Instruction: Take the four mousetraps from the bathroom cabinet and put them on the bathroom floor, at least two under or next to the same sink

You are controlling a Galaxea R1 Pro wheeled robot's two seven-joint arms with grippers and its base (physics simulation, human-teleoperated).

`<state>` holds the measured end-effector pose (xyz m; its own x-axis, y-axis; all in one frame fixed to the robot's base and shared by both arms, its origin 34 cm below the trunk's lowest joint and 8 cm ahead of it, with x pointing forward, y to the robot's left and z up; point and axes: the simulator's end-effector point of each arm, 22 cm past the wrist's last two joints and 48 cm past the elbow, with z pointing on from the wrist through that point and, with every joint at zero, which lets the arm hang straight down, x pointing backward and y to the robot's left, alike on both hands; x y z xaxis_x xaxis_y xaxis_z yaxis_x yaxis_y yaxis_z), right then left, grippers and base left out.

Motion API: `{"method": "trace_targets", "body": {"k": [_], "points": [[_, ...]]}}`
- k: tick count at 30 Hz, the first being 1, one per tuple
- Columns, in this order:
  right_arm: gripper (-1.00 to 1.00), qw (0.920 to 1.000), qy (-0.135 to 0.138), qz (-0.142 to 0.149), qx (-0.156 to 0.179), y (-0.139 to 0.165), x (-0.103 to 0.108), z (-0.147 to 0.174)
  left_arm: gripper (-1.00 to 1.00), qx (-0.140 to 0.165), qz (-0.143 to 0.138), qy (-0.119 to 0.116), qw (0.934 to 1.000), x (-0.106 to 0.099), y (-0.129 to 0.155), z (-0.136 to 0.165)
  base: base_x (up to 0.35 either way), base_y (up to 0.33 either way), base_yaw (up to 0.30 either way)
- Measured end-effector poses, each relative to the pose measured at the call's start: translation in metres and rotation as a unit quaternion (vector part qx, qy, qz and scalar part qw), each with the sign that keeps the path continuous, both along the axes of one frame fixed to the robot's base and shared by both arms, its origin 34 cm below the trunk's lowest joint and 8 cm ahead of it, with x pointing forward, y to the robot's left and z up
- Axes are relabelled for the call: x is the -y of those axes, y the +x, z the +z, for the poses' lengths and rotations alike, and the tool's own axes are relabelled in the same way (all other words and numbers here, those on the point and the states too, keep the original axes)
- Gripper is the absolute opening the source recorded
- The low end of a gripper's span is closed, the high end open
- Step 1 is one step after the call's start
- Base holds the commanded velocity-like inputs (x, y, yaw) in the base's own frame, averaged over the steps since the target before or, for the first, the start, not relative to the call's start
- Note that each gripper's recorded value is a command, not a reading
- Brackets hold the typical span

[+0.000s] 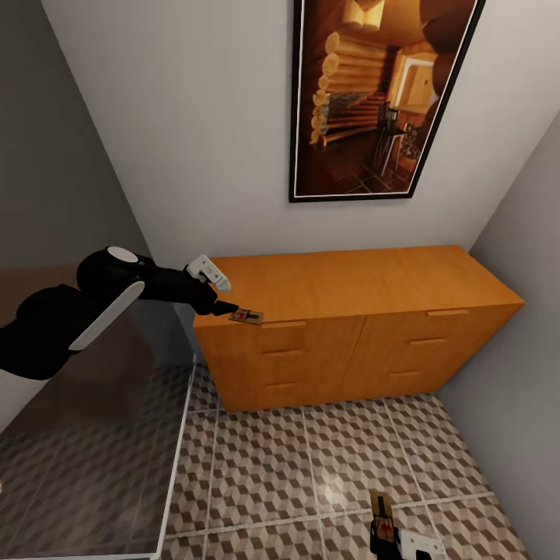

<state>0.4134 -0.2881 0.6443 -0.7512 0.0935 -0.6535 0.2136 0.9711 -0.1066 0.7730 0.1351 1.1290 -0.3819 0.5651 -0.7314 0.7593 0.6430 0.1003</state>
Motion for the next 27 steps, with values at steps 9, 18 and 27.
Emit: {"method": "trace_targets", "body": {"k": [9, 18, 27], "points": [[-1.0, 1.0, 0.0, 0.0, 0.0, 0.0, 0.0, 0.0, 1.0, -0.001, -0.001, 0.001, 1.0, 0.0, 0.0, -0.001, 0.0, 0.0, 0.0], [-1.0, 1.0, 0.0, 0.0, 0.0, 0.0, 0.0, 0.0, 1.0, -0.004, -0.005, 0.006, 1.0, 0.002, -0.003, -0.005, 0.0, 0.0, 0.0], [-1.0, 1.0, 0.0, 0.0, 0.0, 0.0, 0.0, 0.0, 1.0, -0.009, -0.01, 0.012, 0.9998, 0.004, -0.006, -0.012, 0.0, 0.0, 0.0]]}}
